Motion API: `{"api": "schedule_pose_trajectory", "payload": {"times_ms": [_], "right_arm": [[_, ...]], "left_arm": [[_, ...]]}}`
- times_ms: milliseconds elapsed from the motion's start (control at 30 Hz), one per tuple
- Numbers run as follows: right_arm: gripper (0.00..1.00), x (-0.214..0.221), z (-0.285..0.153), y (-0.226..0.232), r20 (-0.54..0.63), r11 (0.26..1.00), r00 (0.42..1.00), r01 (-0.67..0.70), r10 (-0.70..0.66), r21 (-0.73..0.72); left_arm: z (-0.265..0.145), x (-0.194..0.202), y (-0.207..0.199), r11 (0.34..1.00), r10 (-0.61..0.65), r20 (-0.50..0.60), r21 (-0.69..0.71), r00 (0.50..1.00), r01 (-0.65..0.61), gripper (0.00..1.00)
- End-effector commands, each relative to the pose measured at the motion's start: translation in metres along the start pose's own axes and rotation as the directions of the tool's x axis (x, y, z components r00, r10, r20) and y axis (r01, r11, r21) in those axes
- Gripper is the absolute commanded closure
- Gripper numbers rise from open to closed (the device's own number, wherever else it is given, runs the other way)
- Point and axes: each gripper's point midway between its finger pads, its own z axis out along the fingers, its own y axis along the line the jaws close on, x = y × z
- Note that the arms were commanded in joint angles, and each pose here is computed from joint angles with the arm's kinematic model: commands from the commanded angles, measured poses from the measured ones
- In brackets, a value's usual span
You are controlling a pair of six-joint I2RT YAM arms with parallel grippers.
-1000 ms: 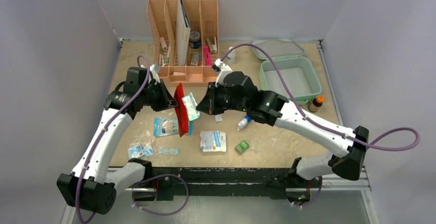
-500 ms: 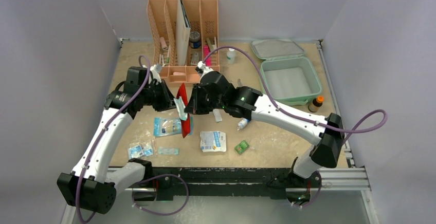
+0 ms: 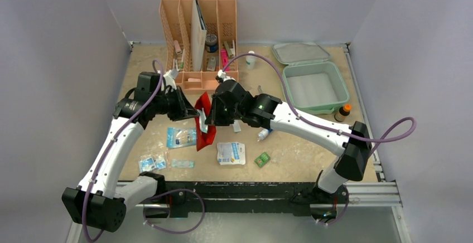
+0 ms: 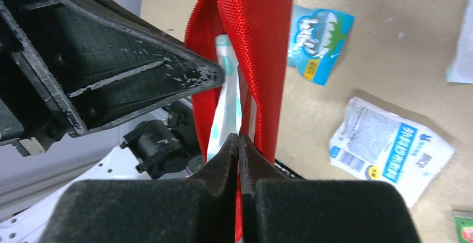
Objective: Organize the medicine kit
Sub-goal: Place the medical item at the medicine pouch.
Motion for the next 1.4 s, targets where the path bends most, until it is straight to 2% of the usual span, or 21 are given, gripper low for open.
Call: {"api": "schedule_pose_trajectory", "payload": {"times_ms": [0, 200, 267, 367, 467, 567, 733, 867, 1000, 1200, 1367], "right_arm": [[1.00, -0.003, -0.001, 0.022, 0.003, 0.993, 0.998, -0.068, 0.069, -0.092], [1.00, -0.006, 0.003, 0.005, 0.035, 0.997, 0.997, -0.075, 0.075, -0.009], [0.95, -0.008, 0.001, 0.001, 0.047, 0.998, 0.997, -0.063, 0.062, 0.017], [0.84, -0.010, -0.004, -0.002, 0.045, 0.998, 0.998, -0.053, 0.051, 0.042], [0.77, -0.014, -0.008, 0.000, 0.058, 0.998, 0.998, -0.039, 0.037, 0.045], [0.75, -0.014, -0.014, 0.009, 0.042, 1.000, 0.999, -0.026, 0.026, 0.003], [0.74, -0.005, -0.034, 0.043, -0.031, 0.985, 0.999, 0.011, -0.016, -0.171], [0.71, -0.011, -0.052, 0.050, 0.012, 0.971, 0.996, 0.089, -0.088, -0.220], [0.70, -0.024, -0.063, 0.029, 0.078, 0.981, 0.989, 0.133, -0.123, -0.143], [0.66, -0.045, -0.066, -0.035, 0.186, 0.983, 0.967, 0.161, -0.175, 0.087], [0.63, -0.056, -0.044, -0.092, 0.168, 0.954, 0.967, 0.143, -0.191, 0.263]], "left_arm": [[-0.006, -0.008, -0.022, 0.996, 0.025, 0.029, 0.088, 0.999, -0.028, 1.00], [-0.007, -0.008, -0.022, 0.996, 0.022, 0.035, 0.083, 0.999, -0.025, 1.00], [-0.007, -0.008, -0.020, 0.997, 0.021, 0.037, 0.075, 0.999, -0.023, 1.00], [-0.009, -0.008, -0.015, 0.999, 0.018, 0.048, 0.049, 0.999, -0.020, 1.00], [-0.012, -0.010, -0.011, 0.999, 0.031, 0.069, 0.023, 0.997, -0.033, 1.00], [-0.014, -0.012, -0.007, 0.999, 0.041, 0.086, -0.009, 0.995, -0.040, 1.00], [-0.013, -0.015, 0.001, 0.998, 0.052, 0.102, -0.050, 0.993, -0.047, 1.00], [-0.011, -0.019, 0.015, 0.991, 0.073, 0.116, -0.116, 0.991, -0.059, 1.00], [-0.010, -0.019, 0.020, 0.985, 0.123, 0.109, -0.132, 0.986, -0.108, 1.00], [-0.012, -0.017, 0.025, 0.981, 0.142, 0.121, -0.151, 0.982, -0.123, 1.00], [-0.019, -0.018, 0.028, 0.972, 0.179, 0.133, -0.176, 0.975, -0.155, 1.00]]}}
